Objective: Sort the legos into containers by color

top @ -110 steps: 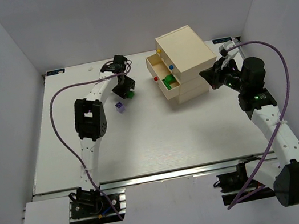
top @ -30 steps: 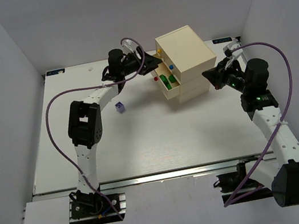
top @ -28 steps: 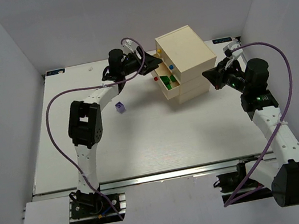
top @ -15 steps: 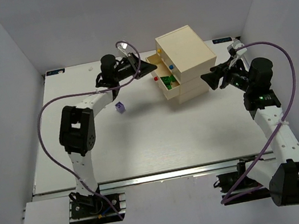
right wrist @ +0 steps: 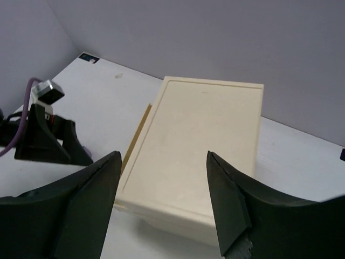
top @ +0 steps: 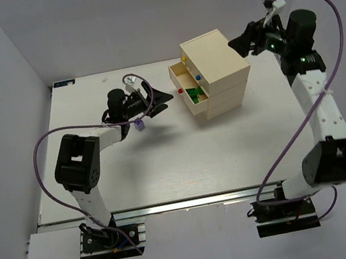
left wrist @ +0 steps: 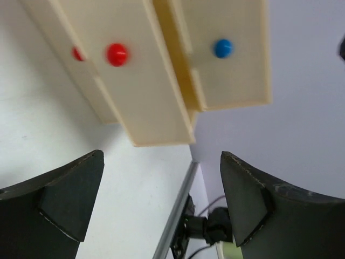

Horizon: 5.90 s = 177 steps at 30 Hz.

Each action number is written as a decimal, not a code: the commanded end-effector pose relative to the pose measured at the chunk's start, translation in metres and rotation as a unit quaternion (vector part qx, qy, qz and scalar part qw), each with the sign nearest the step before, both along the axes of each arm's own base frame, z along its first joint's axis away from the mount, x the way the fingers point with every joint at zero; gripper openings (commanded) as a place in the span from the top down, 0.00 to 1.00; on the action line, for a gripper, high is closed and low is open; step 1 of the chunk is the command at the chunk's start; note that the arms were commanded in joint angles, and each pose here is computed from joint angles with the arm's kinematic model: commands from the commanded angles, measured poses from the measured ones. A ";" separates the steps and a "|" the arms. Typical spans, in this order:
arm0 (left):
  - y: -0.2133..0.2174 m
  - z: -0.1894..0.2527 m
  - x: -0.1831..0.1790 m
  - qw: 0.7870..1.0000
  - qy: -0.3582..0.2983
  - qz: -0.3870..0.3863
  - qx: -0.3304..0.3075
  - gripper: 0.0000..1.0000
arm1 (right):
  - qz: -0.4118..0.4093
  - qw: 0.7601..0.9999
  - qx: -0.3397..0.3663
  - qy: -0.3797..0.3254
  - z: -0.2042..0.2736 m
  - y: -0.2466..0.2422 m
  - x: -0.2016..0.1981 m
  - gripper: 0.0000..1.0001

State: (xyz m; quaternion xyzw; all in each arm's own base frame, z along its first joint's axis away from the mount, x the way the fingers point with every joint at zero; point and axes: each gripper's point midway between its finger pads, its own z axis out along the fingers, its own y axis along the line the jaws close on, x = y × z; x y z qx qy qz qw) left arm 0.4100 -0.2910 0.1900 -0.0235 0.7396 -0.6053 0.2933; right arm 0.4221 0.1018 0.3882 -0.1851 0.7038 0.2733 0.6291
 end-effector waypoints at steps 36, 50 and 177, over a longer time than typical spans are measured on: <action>-0.054 -0.055 0.084 0.996 0.055 0.027 0.059 0.14 | -0.018 0.977 0.020 0.213 -0.119 -0.019 0.108 0.80; -0.090 -0.065 0.091 0.994 0.065 -0.004 0.088 0.14 | 0.018 0.963 0.012 0.268 -0.159 -0.009 0.093 0.84; -0.114 -0.111 0.079 0.981 0.166 0.022 -0.096 0.88 | -0.005 0.951 -0.001 0.310 -0.205 -0.025 0.080 0.94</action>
